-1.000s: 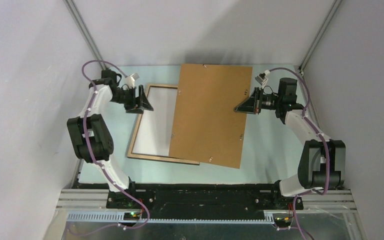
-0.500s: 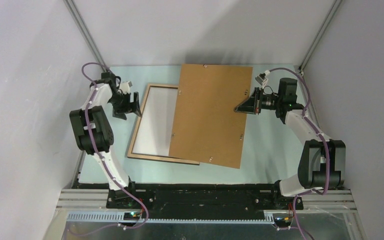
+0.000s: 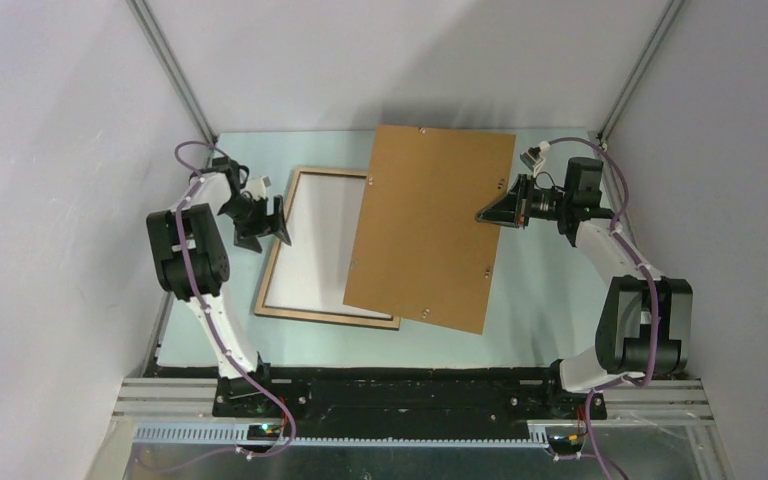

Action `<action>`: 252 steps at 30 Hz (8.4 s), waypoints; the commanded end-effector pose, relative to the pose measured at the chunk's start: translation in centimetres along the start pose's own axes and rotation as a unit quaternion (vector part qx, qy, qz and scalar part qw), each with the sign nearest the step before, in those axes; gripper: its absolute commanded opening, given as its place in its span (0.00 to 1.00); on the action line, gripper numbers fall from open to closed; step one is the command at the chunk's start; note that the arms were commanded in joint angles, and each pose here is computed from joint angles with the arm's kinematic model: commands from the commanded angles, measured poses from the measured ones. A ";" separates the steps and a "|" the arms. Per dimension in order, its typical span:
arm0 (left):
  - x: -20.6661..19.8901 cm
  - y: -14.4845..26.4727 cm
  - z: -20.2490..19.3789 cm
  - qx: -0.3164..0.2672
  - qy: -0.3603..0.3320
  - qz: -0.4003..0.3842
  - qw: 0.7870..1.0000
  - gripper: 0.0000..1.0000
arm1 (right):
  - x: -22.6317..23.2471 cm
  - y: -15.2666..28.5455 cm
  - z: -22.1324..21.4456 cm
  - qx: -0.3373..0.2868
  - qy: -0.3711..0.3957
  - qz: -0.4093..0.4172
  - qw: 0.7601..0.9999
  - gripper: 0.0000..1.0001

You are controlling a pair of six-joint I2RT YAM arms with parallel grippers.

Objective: Put the photo into the frame
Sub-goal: Move the photo frame to the center of the board, then place the photo frame item in the photo frame.

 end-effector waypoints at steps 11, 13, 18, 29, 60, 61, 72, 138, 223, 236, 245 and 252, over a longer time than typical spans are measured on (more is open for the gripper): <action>-4.5 -2.2 -3.2 0.039 -0.024 -0.054 0.997 0.87 | -1.5 2.0 1.0 -0.021 -0.012 0.001 1.000 0.00; -5.4 -2.5 -4.1 0.046 -0.037 -0.059 0.997 0.87 | -1.9 2.5 1.1 -0.028 -0.016 -0.004 0.999 0.00; -8.5 -3.1 -7.0 0.070 -0.079 -0.086 0.991 0.88 | -2.7 3.4 1.4 -0.040 -0.021 -0.016 0.999 0.00; -11.1 -1.4 -6.1 0.005 -0.126 -0.040 0.991 0.90 | -4.8 4.5 1.8 -0.057 -0.032 -0.035 0.997 0.00; -9.2 -4.2 0.5 -0.040 -0.047 0.019 0.998 0.51 | -5.9 5.3 1.2 -0.057 -0.048 -0.045 0.996 0.00; -9.1 -4.2 0.2 -0.040 -0.048 0.024 0.998 0.50 | -5.9 5.3 1.2 -0.057 -0.048 -0.045 0.996 0.00; -9.7 -4.1 -1.0 -0.046 -0.063 0.029 0.997 0.41 | -5.8 5.4 1.1 -0.056 -0.049 -0.044 0.996 0.00; -13.3 -3.1 -3.1 -0.007 -0.129 -0.112 0.985 0.65 | -8.0 -3.3 -2.6 0.068 -0.163 0.035 0.984 0.00; -12.8 -3.2 -2.6 -0.011 -0.101 -0.178 0.979 0.80 | -10.7 -7.7 -5.9 0.102 -0.215 0.037 0.971 0.00; -12.7 -3.5 -2.7 -0.008 -0.101 -0.174 0.980 0.80 | -10.5 -7.8 -6.1 0.106 -0.216 0.038 0.970 0.00; -12.7 -3.7 -2.9 -0.006 -0.102 -0.172 0.980 0.80 | -10.1 -7.8 -6.1 0.107 -0.215 0.041 0.970 0.00; -12.7 -3.8 -3.1 -0.006 -0.103 -0.170 0.980 0.80 | -10.0 -7.7 -6.3 0.106 -0.214 0.038 0.970 0.00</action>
Point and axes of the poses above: each gripper's point midway between its finger pads, its own y axis back along the fingers, its own x axis along the line the jaws close on, z = x × y, the point moved 5 cm from there along y, back along the fingers, and after that the axes turned 6 degrees about y, right-handed, at the moved point
